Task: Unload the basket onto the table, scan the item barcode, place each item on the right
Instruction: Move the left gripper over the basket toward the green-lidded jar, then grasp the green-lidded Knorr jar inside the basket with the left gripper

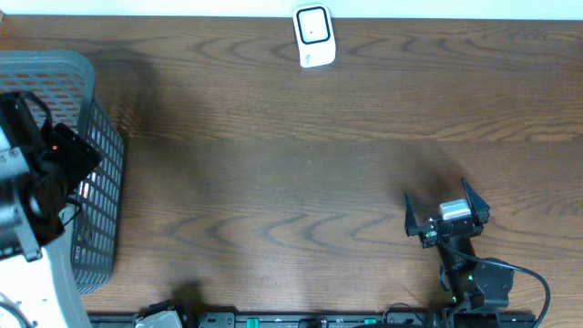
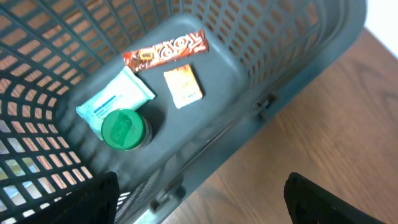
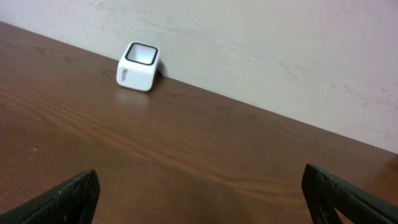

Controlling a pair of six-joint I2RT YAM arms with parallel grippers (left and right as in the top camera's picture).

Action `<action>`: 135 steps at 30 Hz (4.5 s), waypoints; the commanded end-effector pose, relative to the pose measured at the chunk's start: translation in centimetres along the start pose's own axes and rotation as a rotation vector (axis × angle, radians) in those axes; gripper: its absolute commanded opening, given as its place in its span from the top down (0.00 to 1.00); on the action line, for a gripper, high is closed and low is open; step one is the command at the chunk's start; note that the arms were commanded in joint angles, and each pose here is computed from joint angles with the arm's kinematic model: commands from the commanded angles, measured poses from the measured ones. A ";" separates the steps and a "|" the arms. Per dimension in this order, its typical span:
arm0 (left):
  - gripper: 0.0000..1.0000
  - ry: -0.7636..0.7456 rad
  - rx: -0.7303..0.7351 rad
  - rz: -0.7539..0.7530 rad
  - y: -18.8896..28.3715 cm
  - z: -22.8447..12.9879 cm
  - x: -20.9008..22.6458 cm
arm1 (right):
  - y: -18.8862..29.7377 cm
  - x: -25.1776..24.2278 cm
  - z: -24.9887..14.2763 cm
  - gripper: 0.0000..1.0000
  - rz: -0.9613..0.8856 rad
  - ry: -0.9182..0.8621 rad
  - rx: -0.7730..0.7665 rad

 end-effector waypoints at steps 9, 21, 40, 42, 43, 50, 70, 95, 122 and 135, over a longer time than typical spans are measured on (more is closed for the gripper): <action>0.15 0.003 0.039 0.066 -2.1 0.3 -0.2 | 0.0 0.0 0.0 0.01 -0.003 -0.007 0.003; 0.15 0.033 0.054 0.101 -3.3 0.9 -0.1 | 0.0 0.0 0.0 0.01 -0.002 -0.007 0.003; 0.15 0.265 0.126 0.353 -9.1 3.0 2.4 | 0.0 0.0 0.0 0.01 -0.002 -0.007 0.003; 0.15 0.338 0.156 0.399 -9.8 3.2 3.6 | 0.0 0.0 0.0 0.01 -0.002 -0.007 0.002; 0.14 0.370 0.184 0.409 -10.1 3.2 4.2 | 0.0 0.0 0.0 0.01 -0.002 -0.007 0.003; 0.15 0.560 0.281 0.454 -12.1 2.7 6.9 | 0.0 0.0 0.0 0.01 -0.002 -0.007 0.003; 0.15 0.628 0.386 0.554 -15.7 -0.9 8.9 | 0.0 0.0 -0.1 0.01 -0.001 -0.007 0.005; 0.14 0.684 0.386 0.566 -16.1 -1.1 9.6 | 0.0 0.0 -0.1 0.01 -0.001 -0.008 0.005; 0.01 0.683 0.476 0.633 -24.2 -1.3 11.4 | 0.0 0.0 -0.1 0.01 -0.001 -0.008 0.005; 0.01 0.645 0.561 0.681 -27.6 -2.6 11.9 | 0.0 0.0 -0.1 0.01 -0.001 -0.008 0.006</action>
Point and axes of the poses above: each gripper's point midway between its finger pads, its own y axis back along the fingers, its own x axis along the line the jaws close on, z = x × y, the point moved 9 cm from there along y, back along the fingers, and after that the axes turned 11 degrees about y, right-handed, at the moved point
